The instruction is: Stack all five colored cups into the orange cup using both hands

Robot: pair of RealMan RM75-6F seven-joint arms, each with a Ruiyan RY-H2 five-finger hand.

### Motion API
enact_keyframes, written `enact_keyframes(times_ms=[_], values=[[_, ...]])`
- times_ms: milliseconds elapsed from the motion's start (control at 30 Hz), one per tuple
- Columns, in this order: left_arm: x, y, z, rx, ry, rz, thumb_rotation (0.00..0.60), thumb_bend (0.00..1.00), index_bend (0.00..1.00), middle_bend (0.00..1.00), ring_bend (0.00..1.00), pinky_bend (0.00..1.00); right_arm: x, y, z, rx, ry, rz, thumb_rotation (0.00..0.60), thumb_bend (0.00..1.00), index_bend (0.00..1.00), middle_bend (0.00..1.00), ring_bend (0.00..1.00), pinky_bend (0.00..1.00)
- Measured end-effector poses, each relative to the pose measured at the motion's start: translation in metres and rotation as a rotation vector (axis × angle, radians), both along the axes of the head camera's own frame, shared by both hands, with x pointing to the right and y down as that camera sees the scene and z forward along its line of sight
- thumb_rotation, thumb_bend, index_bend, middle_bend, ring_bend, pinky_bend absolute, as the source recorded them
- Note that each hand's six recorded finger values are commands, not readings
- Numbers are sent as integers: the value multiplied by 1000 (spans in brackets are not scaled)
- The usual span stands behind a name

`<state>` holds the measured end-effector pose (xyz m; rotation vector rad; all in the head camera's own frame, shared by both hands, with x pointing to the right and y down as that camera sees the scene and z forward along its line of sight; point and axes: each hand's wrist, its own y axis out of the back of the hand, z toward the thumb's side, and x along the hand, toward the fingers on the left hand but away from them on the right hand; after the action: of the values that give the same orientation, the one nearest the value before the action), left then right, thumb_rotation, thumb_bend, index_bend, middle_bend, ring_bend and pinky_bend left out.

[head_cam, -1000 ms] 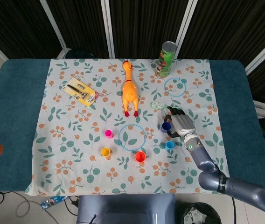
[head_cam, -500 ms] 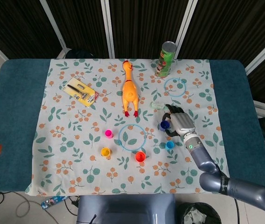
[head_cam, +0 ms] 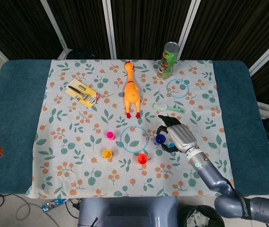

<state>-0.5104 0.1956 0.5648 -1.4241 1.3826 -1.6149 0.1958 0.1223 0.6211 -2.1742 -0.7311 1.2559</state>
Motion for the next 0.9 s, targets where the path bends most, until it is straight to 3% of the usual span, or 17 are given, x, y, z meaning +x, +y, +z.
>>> enact_keyframes(times_ms=[200,433,900], values=[[-1,0,0,0,0,-3,600,231,42,0,0,0,-5,33,-16,11,-34,-58,600,428,414,3,9,101],[-3,-1,0,0,1,-9,600,231,42,0,0,0,-17,59,-15,11,-58,-104,600,428,414,3,9,101],[-4,-1,-1,0,7,-15,600,231,42,0,0,0,-39,73,-5,37,-87,-137,600,428,414,3,9,101]])
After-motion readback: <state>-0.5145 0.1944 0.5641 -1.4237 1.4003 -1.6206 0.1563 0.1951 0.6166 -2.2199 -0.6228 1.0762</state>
